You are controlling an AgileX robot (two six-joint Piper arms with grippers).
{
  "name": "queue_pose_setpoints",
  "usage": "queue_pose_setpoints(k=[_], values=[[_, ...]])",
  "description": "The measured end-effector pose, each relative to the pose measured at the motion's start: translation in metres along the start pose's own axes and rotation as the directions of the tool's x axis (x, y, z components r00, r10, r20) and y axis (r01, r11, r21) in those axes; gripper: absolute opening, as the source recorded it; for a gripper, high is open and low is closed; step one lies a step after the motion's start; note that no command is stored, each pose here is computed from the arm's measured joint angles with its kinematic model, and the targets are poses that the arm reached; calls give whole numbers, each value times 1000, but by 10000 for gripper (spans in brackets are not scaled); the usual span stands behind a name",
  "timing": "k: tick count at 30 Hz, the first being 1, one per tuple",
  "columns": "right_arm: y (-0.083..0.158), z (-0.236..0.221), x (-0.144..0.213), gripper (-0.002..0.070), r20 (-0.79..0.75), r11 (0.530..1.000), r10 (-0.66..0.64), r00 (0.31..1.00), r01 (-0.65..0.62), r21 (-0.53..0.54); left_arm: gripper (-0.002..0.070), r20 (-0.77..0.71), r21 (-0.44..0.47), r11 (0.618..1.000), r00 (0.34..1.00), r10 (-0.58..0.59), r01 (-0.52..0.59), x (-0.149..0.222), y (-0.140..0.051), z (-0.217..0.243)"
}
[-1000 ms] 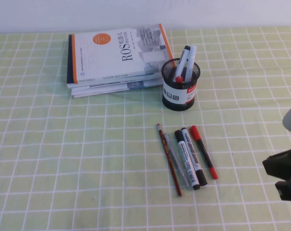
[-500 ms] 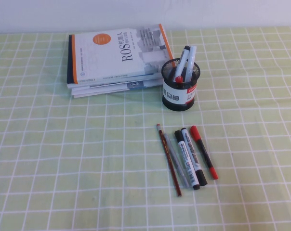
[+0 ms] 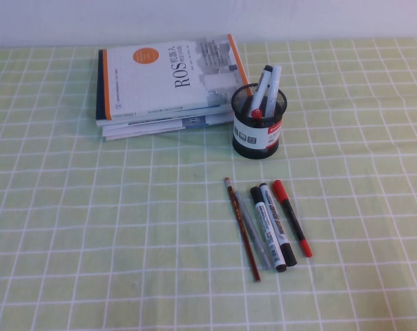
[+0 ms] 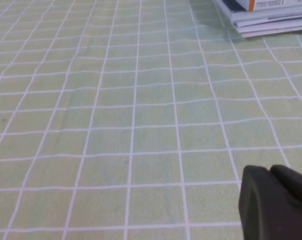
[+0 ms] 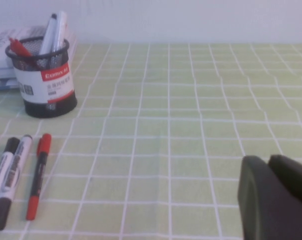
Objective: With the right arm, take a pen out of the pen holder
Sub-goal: 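Take a marker out of the pen holder and lay it on the table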
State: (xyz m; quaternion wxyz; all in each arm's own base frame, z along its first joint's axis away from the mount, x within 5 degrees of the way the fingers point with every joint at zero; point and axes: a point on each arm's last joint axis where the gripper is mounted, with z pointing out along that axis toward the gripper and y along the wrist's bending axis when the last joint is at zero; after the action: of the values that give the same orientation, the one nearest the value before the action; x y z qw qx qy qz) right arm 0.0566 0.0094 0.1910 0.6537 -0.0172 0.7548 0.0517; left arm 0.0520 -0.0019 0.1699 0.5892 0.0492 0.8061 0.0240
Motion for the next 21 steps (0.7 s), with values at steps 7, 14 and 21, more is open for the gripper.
queue_pose_setpoints(k=[7,14,21], values=[[-1,0,4,-13,18,1000,2,1000,-2,6,-6,0,0,1000,1000,0,0,0,0,0],[0,0,4,-12,20,1000,23,1000,-23,2,-6,0,0,1000,1000,0,0,0,0,0],[0,0,5,-13,11,1000,26,1000,-26,-3,-6,0,0,1000,1000,0,0,0,0,0]])
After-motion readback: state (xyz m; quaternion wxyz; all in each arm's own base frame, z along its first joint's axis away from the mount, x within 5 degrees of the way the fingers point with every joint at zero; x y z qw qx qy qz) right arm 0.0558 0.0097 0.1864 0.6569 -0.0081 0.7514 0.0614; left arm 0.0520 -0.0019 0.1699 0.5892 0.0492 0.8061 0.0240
